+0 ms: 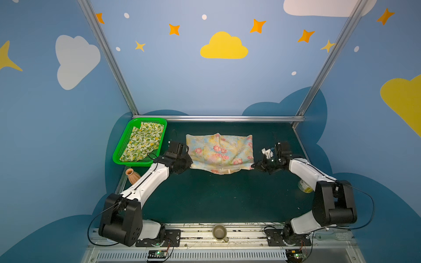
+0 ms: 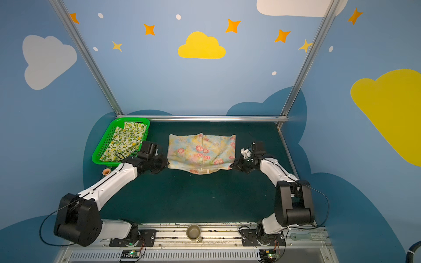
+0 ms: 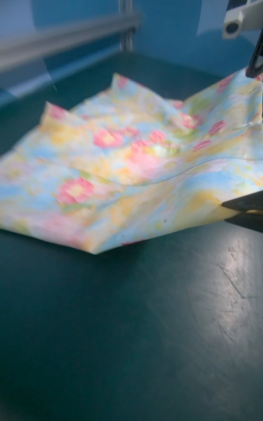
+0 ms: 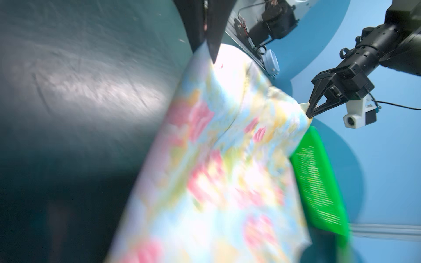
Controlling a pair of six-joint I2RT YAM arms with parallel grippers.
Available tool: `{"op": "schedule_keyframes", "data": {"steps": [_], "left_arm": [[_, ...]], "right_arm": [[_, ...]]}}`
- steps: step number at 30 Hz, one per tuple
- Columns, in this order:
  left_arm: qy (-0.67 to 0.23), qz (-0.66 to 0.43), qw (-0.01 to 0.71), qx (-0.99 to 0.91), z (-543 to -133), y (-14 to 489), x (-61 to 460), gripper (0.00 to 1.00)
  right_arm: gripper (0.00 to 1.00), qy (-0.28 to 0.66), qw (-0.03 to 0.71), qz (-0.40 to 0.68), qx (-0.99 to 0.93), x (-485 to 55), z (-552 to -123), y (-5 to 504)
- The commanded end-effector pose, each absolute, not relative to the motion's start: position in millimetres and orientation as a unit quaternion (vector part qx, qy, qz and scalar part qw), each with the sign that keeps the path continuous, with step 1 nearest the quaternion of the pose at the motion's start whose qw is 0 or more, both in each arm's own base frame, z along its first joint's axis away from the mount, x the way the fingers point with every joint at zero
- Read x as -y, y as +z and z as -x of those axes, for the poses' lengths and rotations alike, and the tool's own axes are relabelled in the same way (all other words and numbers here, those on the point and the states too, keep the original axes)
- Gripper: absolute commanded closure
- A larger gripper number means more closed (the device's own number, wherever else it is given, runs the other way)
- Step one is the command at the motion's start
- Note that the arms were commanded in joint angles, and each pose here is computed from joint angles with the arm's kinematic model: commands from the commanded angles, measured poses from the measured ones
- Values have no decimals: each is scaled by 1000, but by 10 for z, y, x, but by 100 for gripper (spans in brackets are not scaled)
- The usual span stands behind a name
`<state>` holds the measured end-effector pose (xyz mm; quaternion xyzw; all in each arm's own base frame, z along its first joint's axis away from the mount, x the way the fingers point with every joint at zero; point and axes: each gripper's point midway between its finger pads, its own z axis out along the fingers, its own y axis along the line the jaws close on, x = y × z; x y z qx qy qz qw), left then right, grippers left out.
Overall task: Fold and stack skirts
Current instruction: Flatten out the skirt at the center of the table.
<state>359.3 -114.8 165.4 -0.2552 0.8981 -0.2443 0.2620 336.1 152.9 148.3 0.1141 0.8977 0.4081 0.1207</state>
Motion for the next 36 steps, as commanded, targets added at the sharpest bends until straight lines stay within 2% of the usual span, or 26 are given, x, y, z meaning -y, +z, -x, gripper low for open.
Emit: {"op": "schedule_keyframes", "data": {"steps": [1,5,8,13,16,20,26,31,36], "left_arm": [[-255,265,316,-875,-3723,2260,912,96],[-271,282,375,-841,-3757,2887,659,96],[-290,284,398,-823,-3624,3174,579,96],[-298,304,435,-793,-3407,3382,409,96],[-306,305,442,-786,-3407,3436,397,96],[-320,297,422,-795,-3608,3398,481,96],[-331,280,420,-797,-4175,3446,542,96],[-362,242,425,-794,-4777,3747,684,96],[-385,221,443,-779,-5076,4045,770,96]], "right_arm": [[100,412,160,-97,-892,-1428,-3352,2132],[100,423,220,-61,-877,-1391,-3237,2779],[100,433,253,-45,-864,-1388,-3040,3047],[100,457,351,-34,-817,-1333,-2845,3309],[100,443,381,-41,-810,-1237,-2857,3402],[100,458,358,-36,-813,-1262,-3082,3363],[100,468,347,-39,-812,-1223,-3724,3251],[100,489,344,-42,-800,-1114,-4273,3430],[100,502,361,-32,-785,-1108,-4496,3684]]}}
